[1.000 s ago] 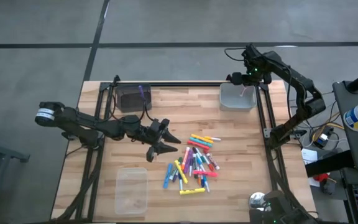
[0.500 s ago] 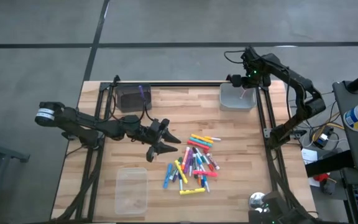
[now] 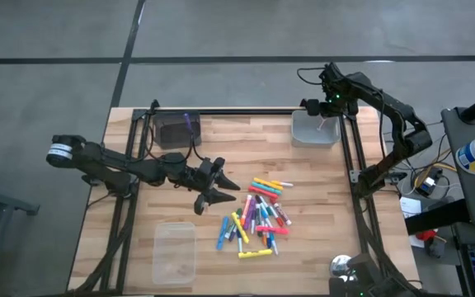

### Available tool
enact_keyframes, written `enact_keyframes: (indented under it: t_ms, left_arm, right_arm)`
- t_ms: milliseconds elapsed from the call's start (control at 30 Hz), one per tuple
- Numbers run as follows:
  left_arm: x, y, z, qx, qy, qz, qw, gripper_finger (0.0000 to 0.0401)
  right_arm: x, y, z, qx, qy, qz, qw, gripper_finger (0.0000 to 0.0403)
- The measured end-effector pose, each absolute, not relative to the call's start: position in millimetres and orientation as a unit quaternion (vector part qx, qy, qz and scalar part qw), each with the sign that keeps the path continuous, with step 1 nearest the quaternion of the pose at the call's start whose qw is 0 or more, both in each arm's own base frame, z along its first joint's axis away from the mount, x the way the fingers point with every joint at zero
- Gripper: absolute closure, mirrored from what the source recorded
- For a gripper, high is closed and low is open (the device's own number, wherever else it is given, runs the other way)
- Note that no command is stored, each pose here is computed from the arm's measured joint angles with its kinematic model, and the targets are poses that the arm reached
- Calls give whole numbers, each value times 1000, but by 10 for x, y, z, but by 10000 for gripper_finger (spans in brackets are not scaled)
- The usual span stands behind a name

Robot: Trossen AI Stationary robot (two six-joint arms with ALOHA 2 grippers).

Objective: Pick & Place Markers
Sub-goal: Put the pink marker pen into the gray bin

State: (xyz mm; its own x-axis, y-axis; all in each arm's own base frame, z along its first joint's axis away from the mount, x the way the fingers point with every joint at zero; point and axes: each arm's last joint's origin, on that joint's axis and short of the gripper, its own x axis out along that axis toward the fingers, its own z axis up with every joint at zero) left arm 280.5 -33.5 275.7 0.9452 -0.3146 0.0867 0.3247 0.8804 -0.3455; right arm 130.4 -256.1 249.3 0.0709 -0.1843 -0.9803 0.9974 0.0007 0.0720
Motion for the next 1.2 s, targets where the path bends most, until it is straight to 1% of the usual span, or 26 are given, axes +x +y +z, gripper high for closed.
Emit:
enact_keyframes:
  t_ms: [333,600,933,1200]
  left_arm:
    - [2804,-336,2758,-180,-14,-166,969,231]
    - [2804,-336,2759,-180,-15,-166,969,231]
    - [2804,-336,2759,-181,-15,-167,969,231]
    - [2804,-342,2758,-182,-14,-167,969,231]
  right_arm:
    - [1303,-2559,2485,473,430,-530,557,334]
    - [1303,-2559,2485,473,430,-529,557,311]
    - [1301,-2555,2480,472,433,-528,558,314]
    - [1301,-2555,2480,472,434,-528,558,297]
